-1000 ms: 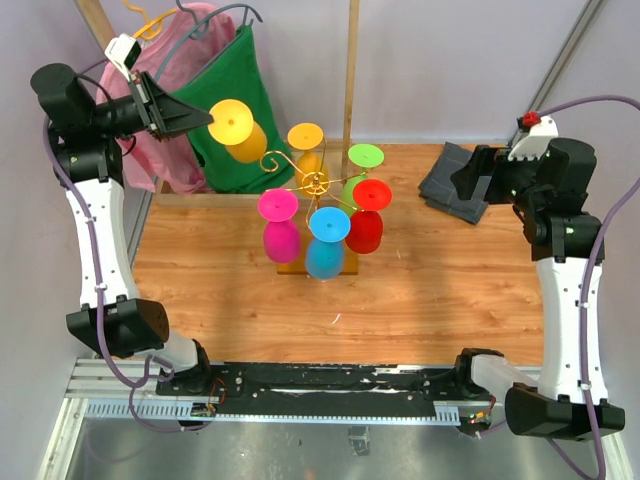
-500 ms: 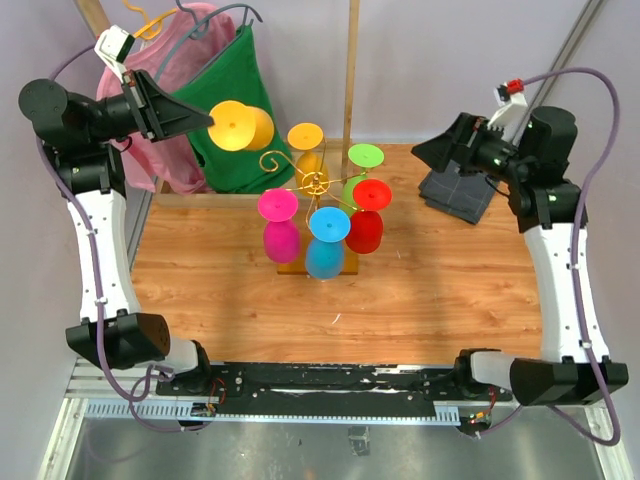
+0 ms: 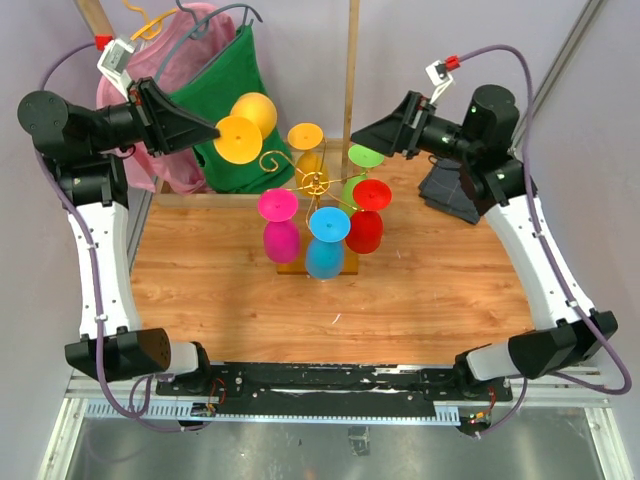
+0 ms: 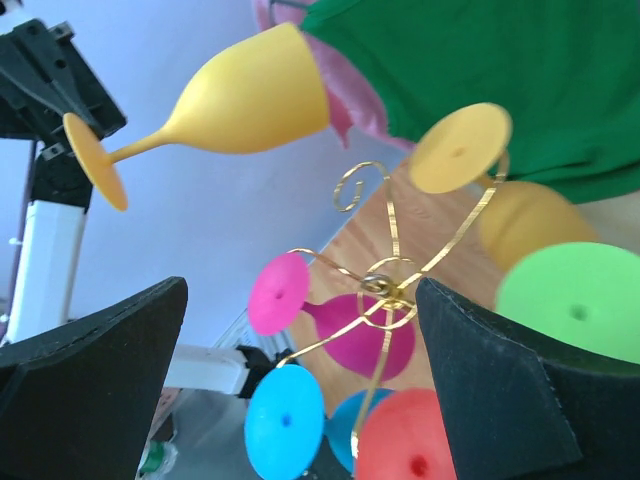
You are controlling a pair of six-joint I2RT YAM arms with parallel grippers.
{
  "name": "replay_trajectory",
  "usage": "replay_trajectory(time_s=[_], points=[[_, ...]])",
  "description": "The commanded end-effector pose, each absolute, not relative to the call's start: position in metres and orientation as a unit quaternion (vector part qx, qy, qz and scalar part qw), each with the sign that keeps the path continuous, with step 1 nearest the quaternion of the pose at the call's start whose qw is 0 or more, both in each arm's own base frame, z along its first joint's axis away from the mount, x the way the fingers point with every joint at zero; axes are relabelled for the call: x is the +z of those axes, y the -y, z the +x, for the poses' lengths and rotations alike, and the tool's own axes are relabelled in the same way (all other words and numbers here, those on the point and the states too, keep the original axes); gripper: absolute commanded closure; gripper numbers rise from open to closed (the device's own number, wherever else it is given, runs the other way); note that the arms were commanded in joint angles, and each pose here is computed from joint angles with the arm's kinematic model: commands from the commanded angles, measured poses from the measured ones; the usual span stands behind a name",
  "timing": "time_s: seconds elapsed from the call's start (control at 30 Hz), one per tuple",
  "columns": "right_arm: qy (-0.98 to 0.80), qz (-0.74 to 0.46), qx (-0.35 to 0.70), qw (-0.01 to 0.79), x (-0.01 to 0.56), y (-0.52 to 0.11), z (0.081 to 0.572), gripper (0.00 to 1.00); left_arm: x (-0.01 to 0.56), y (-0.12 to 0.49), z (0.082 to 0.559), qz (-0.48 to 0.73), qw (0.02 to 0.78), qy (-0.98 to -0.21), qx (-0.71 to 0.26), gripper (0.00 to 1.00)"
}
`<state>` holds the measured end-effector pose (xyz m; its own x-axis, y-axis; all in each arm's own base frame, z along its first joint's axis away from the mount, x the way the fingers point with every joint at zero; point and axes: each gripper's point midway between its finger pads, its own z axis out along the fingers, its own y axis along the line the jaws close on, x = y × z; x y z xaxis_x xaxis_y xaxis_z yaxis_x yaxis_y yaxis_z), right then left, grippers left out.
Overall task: Take the wine glass off the wine glass rack
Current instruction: Place the wine glass at the center of the board.
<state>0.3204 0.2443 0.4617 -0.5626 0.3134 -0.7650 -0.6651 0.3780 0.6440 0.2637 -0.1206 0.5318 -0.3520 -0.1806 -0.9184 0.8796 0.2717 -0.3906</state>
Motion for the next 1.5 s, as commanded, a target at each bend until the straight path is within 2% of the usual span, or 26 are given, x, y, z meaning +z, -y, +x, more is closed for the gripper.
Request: replay_trajectory(time_s=[0.0,0.57,0.93,1.47], points=[[-0.662,-0.157,0.597,0.425,0.484,-0.287,0.299,0.0,0.534,0.127,0.247,0.351,0.53,-0.593,-0.495,1.0],[-0.613,-0.156,0.681,0.369,0.51,-0.352,0.287,0.0,0.527,0.134,0.213,0.479,0.629,-0.494,-0.361,1.0],[-0.598,-0.173,0.71,0.328,0.514,-0.392,0.277,0.01,0.517,0.133,0.214,0.516,0.642,-0.464,-0.325,1.0],[-0.571,-0.199,0.738,0.299,0.528,-0.422,0.269,0.1,0.512,0.131,0.22,0.538,0.653,-0.442,-0.299,1.0]])
